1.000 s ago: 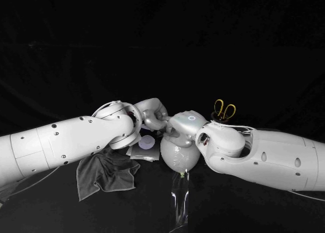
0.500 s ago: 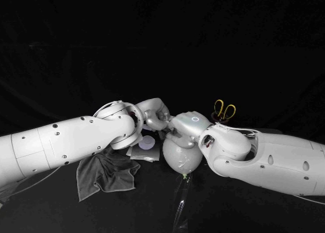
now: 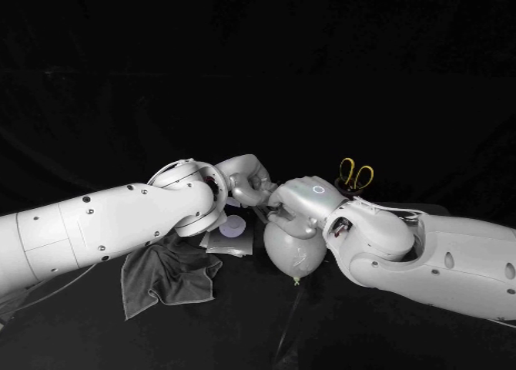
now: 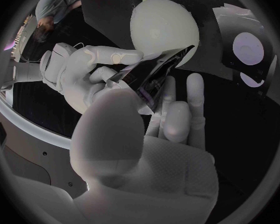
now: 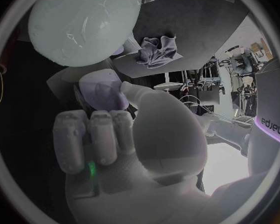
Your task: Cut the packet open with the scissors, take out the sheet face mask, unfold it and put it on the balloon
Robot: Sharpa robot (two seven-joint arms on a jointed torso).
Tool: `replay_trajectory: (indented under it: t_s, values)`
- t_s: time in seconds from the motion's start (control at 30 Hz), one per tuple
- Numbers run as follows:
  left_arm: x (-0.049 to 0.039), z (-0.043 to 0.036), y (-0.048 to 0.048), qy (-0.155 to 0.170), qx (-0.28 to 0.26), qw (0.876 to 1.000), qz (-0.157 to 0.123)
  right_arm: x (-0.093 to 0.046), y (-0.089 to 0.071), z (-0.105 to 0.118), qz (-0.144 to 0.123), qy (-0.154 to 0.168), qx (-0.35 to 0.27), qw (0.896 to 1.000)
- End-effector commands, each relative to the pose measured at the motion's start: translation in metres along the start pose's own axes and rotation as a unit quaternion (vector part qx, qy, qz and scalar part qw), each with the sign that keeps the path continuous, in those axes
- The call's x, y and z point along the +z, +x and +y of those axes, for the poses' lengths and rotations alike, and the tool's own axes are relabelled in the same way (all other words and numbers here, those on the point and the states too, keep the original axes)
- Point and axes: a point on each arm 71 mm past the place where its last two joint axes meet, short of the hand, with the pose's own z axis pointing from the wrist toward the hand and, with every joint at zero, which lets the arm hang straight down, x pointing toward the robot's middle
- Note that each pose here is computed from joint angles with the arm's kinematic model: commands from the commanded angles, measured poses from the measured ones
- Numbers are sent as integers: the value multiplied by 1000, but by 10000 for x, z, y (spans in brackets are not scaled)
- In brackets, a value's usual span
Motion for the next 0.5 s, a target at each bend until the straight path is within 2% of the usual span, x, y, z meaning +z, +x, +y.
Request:
replay_trajectory:
  t_s: [0.03,0.5]
  values:
    - [5,-1,15,1,-1,1000,4,-29,-96,69,-37,-21,14,999]
    - [12,-11,20,2,-1,1000,4,-108,-197,129,-58,-30,37,997]
